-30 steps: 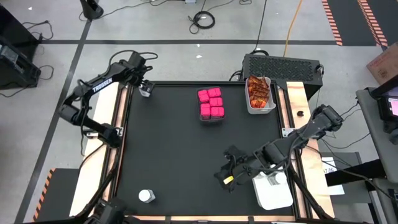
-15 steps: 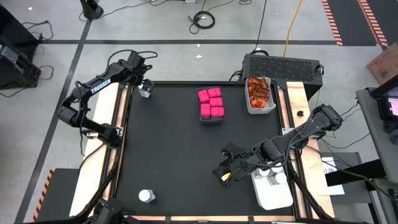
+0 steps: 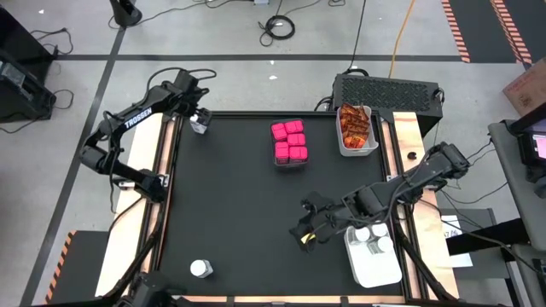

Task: Sort spices by type
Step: Put the white seasoning bottle into the bottom white bin

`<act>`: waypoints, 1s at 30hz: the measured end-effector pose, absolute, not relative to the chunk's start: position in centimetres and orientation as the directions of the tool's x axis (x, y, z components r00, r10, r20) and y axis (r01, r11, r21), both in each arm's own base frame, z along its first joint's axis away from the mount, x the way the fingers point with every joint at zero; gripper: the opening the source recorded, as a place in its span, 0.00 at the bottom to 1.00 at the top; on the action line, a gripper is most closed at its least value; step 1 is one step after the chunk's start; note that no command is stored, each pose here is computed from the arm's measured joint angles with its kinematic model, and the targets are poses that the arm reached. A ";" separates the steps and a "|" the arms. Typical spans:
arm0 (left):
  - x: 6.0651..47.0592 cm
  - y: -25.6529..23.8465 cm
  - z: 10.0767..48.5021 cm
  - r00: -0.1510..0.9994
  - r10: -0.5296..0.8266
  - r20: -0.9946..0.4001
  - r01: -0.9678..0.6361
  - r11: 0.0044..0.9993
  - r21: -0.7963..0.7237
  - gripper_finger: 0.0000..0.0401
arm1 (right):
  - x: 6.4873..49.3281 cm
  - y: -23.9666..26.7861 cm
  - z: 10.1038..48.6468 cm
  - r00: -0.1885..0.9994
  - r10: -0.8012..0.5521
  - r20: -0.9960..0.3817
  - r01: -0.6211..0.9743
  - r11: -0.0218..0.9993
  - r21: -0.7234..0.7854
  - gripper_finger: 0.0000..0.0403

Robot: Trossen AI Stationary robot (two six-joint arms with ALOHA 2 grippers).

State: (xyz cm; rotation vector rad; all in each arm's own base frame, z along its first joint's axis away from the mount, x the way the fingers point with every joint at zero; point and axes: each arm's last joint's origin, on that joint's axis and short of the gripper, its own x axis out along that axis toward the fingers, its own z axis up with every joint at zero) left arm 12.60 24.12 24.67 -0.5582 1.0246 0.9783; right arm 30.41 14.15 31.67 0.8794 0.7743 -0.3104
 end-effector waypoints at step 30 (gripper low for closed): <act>12.5 25.8 21.5 0.068 0.325 -0.943 -0.879 0.466 0.097 0.87 | 30.7 13.7 31.7 0.684 0.099 -0.723 0.510 0.644 0.570 0.64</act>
